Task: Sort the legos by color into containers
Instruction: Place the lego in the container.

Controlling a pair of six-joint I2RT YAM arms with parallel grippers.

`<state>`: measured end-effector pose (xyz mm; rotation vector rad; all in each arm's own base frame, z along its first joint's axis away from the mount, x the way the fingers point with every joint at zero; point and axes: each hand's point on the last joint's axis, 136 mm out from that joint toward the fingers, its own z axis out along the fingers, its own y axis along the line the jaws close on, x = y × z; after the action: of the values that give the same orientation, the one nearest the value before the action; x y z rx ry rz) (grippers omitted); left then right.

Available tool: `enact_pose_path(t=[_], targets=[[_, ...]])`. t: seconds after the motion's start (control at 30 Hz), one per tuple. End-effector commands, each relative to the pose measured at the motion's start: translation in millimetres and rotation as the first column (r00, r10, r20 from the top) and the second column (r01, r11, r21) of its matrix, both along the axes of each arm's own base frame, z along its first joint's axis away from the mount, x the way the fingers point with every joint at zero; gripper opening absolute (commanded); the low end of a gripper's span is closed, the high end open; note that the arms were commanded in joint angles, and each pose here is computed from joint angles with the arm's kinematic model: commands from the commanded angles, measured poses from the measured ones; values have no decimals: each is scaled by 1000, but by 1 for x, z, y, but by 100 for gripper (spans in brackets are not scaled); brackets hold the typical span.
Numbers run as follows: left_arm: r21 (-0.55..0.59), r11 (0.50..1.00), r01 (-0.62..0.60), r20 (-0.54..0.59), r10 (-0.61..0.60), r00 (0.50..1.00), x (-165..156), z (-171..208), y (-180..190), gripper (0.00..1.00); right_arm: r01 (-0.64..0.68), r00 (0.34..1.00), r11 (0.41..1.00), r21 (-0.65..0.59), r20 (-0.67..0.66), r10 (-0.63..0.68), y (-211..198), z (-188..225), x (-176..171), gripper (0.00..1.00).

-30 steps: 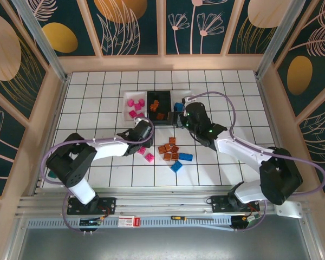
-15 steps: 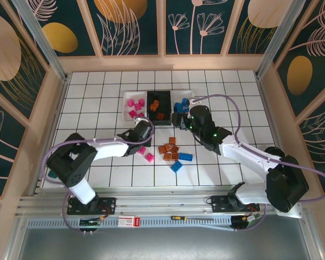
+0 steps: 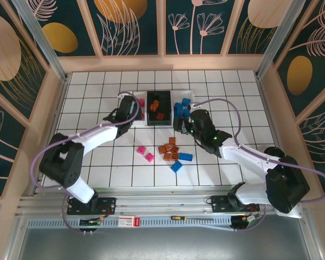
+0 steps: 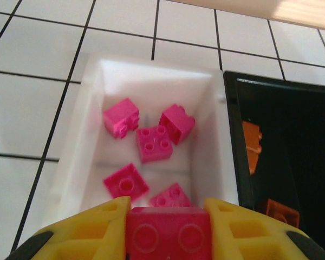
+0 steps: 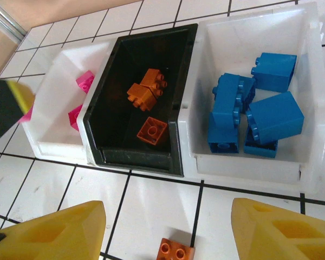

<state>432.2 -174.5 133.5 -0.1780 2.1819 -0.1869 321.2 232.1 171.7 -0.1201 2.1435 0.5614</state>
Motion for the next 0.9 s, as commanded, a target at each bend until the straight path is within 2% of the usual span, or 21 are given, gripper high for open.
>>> enact_pose_path(t=[0.0,0.17,0.3,0.4,0.53,0.63,0.73,0.87], targets=[[46,998,-36,-19,36,999,23,-7,5,29,3,1000,1000,20,10,-3,-4,5,-6,63],[53,996,-67,-41,69,997,50,-14,11,38,-80,996,997,7,-31,81,2,-11,-21,63],[57,997,-57,-47,60,997,58,-11,7,55,-126,989,992,-19,-86,124,5,-30,-32,63],[13,999,-39,-12,39,999,53,10,3,68,-152,980,987,-53,-138,143,7,-49,-42,63],[-97,995,23,61,-17,998,32,52,-3,81,-167,970,978,-125,-197,140,12,-73,-50,62],[-155,984,82,89,-69,994,4,67,-12,89,-151,967,973,-177,-231,108,9,-87,-57,62],[-175,976,128,102,-112,989,-28,70,-19,98,-149,959,970,-190,-266,95,3,-100,-69,62],[-203,966,163,75,-151,986,-67,51,-21,99,-202,951,960,-195,-275,144,7,-104,-80,62]])
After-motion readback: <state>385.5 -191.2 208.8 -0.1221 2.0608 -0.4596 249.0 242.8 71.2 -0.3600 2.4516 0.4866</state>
